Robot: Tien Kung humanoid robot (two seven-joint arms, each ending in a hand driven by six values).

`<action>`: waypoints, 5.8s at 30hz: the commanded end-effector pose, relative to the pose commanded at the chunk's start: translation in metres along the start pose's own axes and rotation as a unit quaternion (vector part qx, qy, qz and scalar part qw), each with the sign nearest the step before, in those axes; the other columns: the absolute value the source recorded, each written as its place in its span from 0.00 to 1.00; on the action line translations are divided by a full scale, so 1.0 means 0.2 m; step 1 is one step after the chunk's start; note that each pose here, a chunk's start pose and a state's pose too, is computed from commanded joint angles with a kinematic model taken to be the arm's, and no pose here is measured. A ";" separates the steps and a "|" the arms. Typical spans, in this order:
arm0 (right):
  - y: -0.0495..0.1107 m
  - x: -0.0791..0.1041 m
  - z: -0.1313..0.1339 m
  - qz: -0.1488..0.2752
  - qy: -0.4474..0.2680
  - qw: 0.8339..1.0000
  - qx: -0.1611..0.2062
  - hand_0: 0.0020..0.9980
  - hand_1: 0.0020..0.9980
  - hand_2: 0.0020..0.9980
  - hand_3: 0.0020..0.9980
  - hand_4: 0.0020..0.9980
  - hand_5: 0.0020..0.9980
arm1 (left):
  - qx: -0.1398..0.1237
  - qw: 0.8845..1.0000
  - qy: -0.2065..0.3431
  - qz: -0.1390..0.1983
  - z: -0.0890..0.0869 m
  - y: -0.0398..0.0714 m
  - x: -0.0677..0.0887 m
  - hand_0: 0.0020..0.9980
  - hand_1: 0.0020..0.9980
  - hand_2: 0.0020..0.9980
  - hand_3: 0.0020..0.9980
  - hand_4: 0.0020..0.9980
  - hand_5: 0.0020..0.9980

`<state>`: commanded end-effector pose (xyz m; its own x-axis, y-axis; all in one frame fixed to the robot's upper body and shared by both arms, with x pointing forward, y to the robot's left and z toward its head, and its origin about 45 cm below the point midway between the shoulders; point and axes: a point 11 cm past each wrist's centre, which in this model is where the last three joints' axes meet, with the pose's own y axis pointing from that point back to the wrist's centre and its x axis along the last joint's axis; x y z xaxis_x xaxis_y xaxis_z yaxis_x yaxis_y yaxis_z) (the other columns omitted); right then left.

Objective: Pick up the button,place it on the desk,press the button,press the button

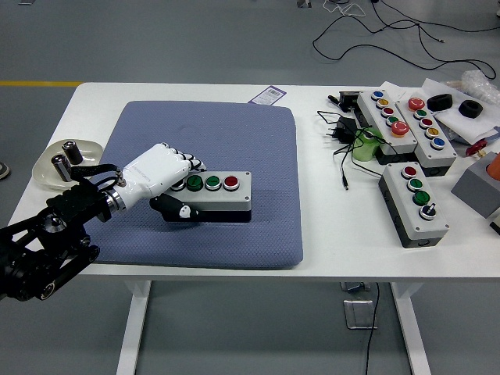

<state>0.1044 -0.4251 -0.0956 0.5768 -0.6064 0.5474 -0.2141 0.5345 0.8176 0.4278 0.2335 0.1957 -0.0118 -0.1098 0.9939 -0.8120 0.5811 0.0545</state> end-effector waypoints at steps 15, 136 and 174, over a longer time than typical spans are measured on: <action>0.00 0.00 -0.01 0.000 -0.001 1.000 0.001 0.67 0.65 0.70 0.64 0.32 0.19 | 0.006 0.999 0.019 -0.025 0.00 0.01 0.00 0.49 0.69 0.94 0.83 0.98 0.60; 0.00 0.00 -0.02 -0.002 -0.005 1.000 0.002 0.67 0.65 0.70 0.64 0.32 0.19 | 0.052 0.964 0.250 -0.077 0.41 -0.02 0.12 0.00 0.00 0.00 0.63 0.68 1.00; 0.00 -0.01 -0.01 -0.004 -0.006 1.000 0.000 0.67 0.65 0.70 0.64 0.32 0.19 | 0.185 0.867 0.427 0.175 -0.08 0.08 0.41 0.01 0.06 0.12 0.78 0.68 1.00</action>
<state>0.1043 -0.4233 -0.0964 0.5693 -0.6175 0.5428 -0.2100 0.5291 0.8222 0.4226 0.2475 0.2802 0.0122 0.7512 0.6600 -0.9797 0.1411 -0.1425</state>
